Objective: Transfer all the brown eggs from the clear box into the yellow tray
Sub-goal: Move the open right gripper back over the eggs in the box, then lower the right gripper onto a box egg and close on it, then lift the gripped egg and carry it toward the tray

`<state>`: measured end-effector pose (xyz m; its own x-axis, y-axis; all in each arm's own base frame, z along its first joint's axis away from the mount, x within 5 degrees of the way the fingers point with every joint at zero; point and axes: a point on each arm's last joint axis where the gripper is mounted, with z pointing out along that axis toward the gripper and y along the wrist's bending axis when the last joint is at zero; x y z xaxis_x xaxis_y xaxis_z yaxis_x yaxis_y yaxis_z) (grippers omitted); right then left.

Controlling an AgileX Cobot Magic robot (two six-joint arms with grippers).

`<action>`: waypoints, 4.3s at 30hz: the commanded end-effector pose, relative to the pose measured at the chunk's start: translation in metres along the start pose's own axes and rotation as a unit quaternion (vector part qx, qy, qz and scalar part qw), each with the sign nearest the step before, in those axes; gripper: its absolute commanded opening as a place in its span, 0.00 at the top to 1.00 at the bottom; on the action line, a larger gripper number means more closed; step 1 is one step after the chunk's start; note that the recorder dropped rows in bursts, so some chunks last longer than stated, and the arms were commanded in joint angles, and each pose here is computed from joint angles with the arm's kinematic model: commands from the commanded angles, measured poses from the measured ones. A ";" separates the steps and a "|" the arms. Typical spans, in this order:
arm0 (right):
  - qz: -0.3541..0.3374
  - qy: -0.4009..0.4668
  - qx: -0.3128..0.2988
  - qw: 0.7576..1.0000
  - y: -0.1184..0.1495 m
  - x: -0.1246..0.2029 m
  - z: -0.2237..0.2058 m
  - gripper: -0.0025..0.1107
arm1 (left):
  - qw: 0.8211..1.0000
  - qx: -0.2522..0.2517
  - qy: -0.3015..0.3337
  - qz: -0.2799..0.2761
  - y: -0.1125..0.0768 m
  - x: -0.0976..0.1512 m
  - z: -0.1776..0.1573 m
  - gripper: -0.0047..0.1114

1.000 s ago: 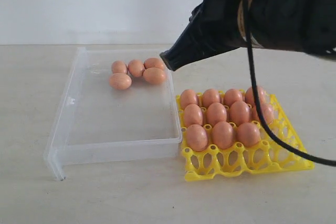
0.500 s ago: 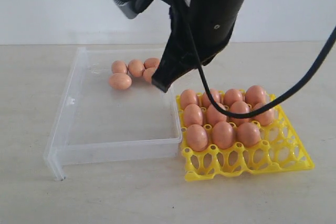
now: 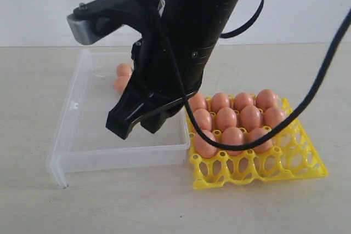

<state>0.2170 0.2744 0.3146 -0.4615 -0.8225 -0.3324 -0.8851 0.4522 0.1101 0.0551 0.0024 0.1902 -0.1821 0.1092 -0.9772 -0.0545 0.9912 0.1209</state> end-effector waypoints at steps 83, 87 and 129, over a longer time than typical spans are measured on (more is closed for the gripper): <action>-0.236 -0.109 0.252 0.932 -0.143 -0.111 0.208 0.46 | 1.000 -0.001 -0.004 -0.008 0.000 0.000 0.000 1.00; -0.234 -0.119 0.275 0.925 -0.154 -0.110 0.217 0.46 | 1.000 -0.001 -0.004 -0.008 0.000 0.000 0.000 1.00; 0.152 -0.475 0.134 0.856 -0.107 -0.086 0.123 0.98 | 1.000 -0.001 -0.003 -0.008 0.000 0.000 0.000 1.00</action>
<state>0.3759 0.3491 0.2110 -0.3318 -0.1737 -0.9272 -0.6463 0.7578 0.0893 0.0551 0.0024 0.1902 -0.1821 0.1092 -0.9772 -0.0545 0.9912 0.1209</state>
